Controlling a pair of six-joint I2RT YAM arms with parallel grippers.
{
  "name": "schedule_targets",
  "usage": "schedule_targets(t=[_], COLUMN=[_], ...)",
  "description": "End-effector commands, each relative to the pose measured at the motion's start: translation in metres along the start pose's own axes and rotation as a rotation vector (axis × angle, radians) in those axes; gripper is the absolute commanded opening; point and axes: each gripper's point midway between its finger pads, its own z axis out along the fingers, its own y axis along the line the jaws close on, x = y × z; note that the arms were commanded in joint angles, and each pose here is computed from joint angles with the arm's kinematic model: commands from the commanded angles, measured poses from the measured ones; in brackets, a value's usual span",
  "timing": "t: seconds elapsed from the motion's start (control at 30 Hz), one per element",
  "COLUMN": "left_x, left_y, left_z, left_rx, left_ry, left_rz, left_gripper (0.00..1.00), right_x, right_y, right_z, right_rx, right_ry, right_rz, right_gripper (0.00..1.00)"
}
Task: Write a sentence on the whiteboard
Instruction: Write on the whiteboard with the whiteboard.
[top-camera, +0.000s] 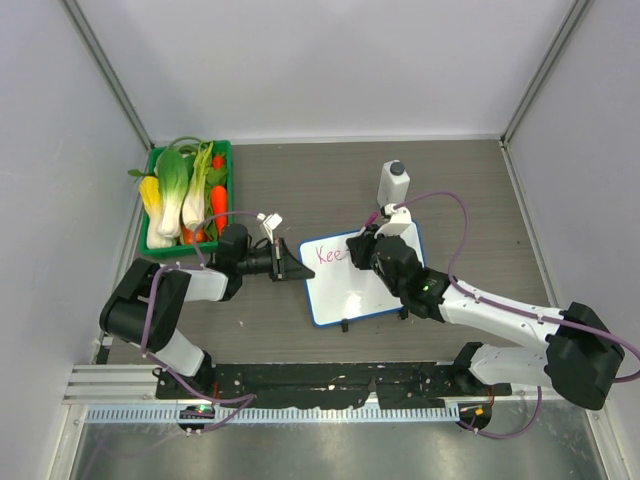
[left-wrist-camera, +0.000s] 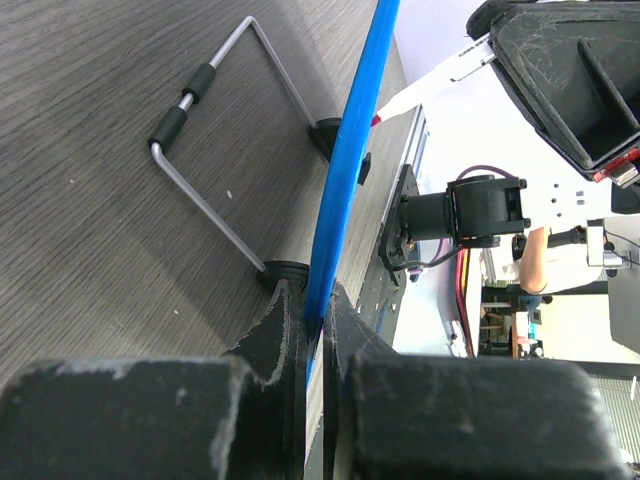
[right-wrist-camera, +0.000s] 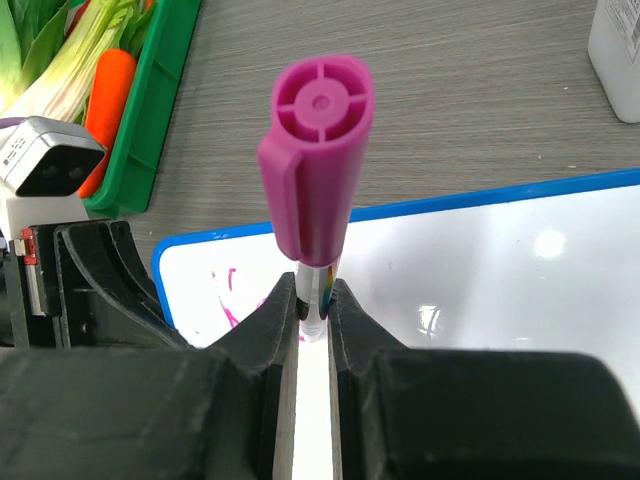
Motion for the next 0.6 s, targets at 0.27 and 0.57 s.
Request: schedule_targets(t=[0.27, 0.57], left_x=[0.005, 0.004], left_y=[0.006, 0.005], left_z=[0.005, 0.005], left_rx=[-0.033, -0.032], left_ry=[0.017, 0.016], left_rz=[-0.024, -0.021], left_gripper=[0.00, 0.00], right_x=[-0.048, -0.053], right_y=[0.012, 0.013], right_z=[-0.009, -0.001], right_rx=[0.000, 0.020], right_ry=[-0.118, -0.127], right_rz=[0.007, -0.015], right_gripper=[0.01, 0.01])
